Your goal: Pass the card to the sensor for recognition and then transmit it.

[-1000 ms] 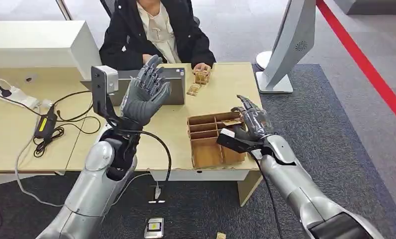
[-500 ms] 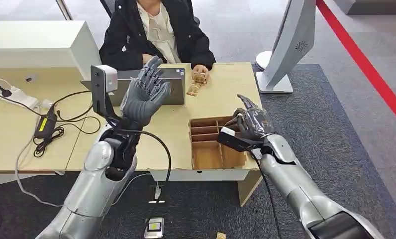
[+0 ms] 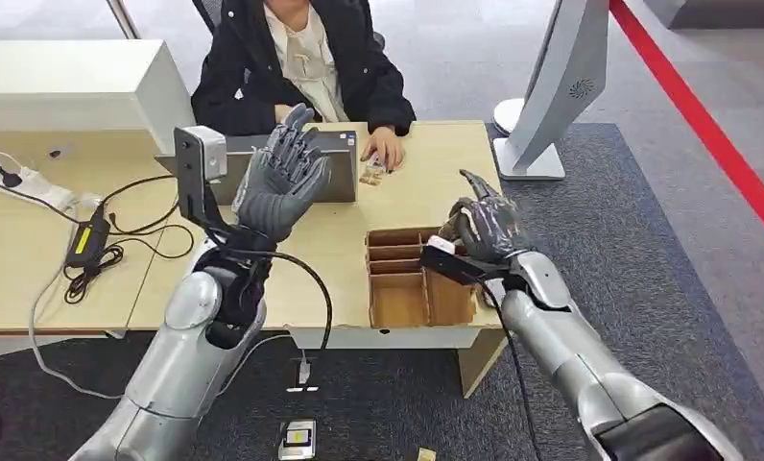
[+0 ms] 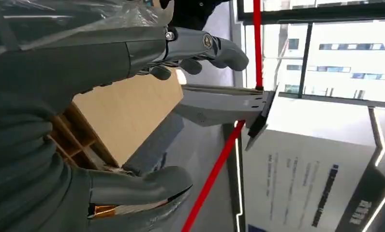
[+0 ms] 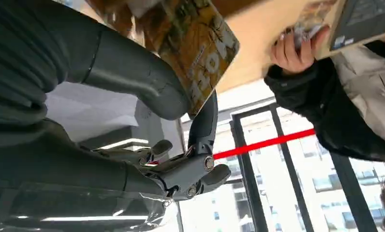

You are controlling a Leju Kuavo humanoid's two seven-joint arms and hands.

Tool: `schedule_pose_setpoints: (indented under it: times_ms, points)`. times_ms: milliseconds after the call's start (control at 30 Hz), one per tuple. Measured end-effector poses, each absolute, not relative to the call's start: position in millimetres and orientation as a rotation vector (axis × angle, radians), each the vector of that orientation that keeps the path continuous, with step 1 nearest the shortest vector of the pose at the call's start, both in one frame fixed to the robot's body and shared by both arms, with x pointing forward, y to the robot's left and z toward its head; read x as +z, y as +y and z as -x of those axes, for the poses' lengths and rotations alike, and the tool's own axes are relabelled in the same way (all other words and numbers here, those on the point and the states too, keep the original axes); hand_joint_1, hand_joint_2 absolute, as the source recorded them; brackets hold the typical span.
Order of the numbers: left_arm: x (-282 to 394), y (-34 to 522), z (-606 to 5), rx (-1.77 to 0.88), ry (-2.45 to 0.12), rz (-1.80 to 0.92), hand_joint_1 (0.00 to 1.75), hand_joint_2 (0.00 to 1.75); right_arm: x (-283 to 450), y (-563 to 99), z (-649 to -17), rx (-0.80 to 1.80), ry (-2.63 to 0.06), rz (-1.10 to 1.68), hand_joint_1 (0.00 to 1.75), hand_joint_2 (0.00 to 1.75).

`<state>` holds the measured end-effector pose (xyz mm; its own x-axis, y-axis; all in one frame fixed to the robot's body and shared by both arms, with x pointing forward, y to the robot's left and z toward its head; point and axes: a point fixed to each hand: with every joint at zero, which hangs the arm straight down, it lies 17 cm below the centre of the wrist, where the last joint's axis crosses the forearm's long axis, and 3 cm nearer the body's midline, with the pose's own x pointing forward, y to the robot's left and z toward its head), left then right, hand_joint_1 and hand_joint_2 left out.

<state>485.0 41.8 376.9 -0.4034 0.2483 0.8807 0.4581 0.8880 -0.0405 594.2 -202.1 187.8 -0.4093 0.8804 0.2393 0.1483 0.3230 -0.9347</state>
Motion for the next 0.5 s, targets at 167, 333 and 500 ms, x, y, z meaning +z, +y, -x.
schedule_pose_setpoints:
  times_ms: [167, 333, 500]
  points:
    - [376, 38, -484, -0.257, -1.993, 0.524, 0.00, 1.75, 233, -211, -609, 1.099, -1.846, 0.972, 1.75, 1.75]
    - [380, 35, -484, -0.264, -2.003, 0.534, 0.00, 1.75, 277, -218, -620, 1.074, -1.904, 1.024, 1.75, 1.75]
    - [381, 35, -484, -0.263, -2.011, 0.535, 0.00, 1.75, 287, -220, -623, 1.065, -1.915, 1.040, 1.75, 1.75]
